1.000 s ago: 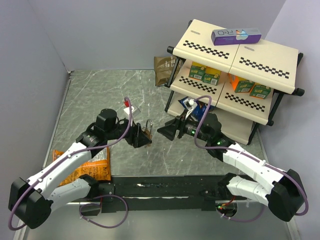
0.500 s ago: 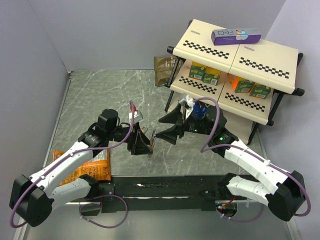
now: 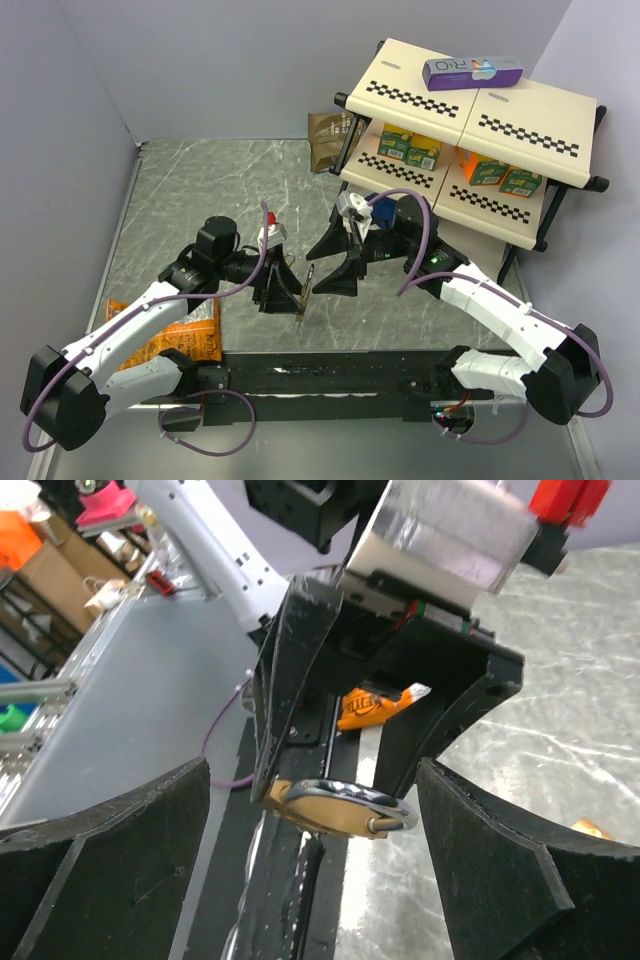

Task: Unlock with the key

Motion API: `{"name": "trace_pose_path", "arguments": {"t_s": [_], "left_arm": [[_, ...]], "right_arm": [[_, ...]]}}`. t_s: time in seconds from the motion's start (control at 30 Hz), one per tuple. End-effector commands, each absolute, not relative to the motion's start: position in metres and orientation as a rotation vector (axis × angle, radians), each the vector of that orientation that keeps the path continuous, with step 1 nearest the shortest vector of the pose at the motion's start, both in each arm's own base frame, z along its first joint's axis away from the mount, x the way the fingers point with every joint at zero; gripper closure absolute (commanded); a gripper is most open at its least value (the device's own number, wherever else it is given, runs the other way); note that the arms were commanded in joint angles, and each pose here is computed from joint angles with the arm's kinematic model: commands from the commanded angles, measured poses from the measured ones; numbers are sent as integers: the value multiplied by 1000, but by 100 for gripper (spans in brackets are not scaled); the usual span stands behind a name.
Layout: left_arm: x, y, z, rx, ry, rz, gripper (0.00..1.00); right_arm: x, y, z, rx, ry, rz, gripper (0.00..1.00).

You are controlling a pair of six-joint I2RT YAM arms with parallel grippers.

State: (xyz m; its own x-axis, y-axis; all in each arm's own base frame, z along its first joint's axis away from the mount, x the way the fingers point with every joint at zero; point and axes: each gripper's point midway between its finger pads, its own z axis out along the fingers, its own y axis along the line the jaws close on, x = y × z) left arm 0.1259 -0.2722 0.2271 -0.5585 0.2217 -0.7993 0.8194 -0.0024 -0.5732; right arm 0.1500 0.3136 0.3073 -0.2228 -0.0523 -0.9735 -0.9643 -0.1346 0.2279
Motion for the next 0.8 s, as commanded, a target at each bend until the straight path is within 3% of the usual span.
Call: {"name": "trace_pose_path", "arguments": {"t_s": [0.0,0.23,0.67,0.77], "left_arm": [[118,-275,257,1176,1593,-1649,99],[120,-276,255,1170,1602,-1645,99],[130,-277,252,1129,1631,-1572,99],[132,-277,252,1120,1631,-1554,99]], "right_arm": [[144,313,311,-1330,1284,1454,12],[149,317,299,-1334,1326,1469,19],[153,316,291,-1297,1373,1435,53],[154,315,289,-1288,1386,1424,56]]}}
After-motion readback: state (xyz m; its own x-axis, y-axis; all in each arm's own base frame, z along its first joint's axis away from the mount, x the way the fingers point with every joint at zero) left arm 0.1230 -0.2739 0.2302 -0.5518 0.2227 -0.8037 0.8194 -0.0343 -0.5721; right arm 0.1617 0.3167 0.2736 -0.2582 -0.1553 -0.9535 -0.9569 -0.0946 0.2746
